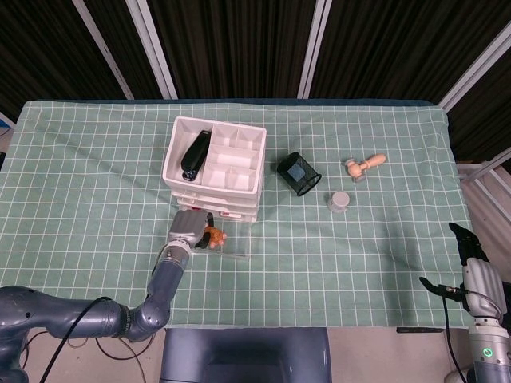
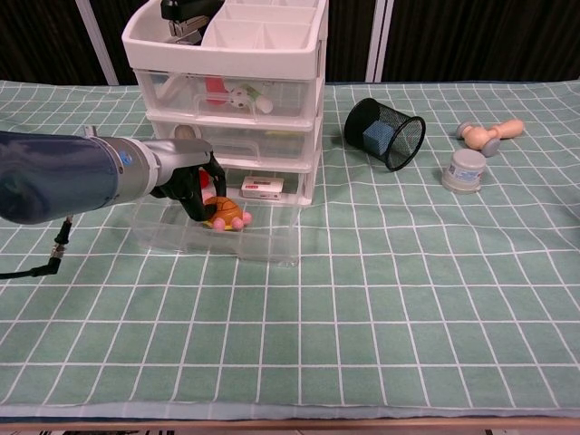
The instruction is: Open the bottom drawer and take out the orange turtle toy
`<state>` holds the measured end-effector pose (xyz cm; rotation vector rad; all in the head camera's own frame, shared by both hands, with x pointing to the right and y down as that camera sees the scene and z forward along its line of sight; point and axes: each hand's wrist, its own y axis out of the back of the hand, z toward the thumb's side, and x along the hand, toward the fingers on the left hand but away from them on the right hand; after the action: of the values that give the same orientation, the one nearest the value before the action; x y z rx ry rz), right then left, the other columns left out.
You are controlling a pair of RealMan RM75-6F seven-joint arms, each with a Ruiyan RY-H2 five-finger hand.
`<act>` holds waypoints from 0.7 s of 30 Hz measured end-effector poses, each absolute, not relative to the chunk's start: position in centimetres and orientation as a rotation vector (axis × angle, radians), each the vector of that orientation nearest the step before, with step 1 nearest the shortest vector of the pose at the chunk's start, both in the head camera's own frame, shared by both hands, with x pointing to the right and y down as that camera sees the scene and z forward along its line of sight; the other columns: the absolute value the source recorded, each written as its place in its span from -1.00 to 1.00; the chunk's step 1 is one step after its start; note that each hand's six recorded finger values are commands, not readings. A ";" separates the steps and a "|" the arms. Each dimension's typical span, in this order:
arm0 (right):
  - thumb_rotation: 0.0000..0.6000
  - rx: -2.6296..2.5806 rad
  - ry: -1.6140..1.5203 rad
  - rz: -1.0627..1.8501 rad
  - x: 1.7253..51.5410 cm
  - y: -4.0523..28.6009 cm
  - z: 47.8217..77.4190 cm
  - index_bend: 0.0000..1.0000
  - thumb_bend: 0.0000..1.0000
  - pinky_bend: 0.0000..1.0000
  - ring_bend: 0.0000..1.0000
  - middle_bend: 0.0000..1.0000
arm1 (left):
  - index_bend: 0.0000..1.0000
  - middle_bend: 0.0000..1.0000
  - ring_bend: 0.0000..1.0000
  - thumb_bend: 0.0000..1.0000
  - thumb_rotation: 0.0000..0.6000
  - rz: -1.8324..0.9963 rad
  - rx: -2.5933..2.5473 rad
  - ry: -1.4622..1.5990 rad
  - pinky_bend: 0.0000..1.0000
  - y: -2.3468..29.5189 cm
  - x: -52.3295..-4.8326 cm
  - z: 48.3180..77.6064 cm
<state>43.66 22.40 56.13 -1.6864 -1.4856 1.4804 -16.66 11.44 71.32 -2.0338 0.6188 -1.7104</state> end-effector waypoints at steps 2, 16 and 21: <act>1.00 -1.685 -1.486 1.480 43.7 22.4 56.1 -1.00 -0.78 -0.63 -1.00 -0.81 | 0.28 1.00 1.00 0.02 1.00 -1.694 -2.043 0.639 1.00 11.3 -16.6 70.8; 1.00 -1.682 -1.484 1.479 43.7 22.4 56.0 -1.00 -0.78 -0.63 -1.00 -0.81 | 0.28 1.00 1.00 0.02 1.00 -1.512 -2.064 0.763 1.00 9.9 -17.3 64.6; 1.00 -1.683 -1.483 1.477 43.7 22.5 56.0 -1.00 -0.77 -0.63 -1.00 -0.81 | 0.28 1.00 1.00 0.02 1.00 -1.505 -1.991 0.804 1.00 9.7 -20.6 62.2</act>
<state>43.66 22.45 56.02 -1.6826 -1.4832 1.4771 -20.65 9.70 62.18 -1.9907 0.8038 -1.5054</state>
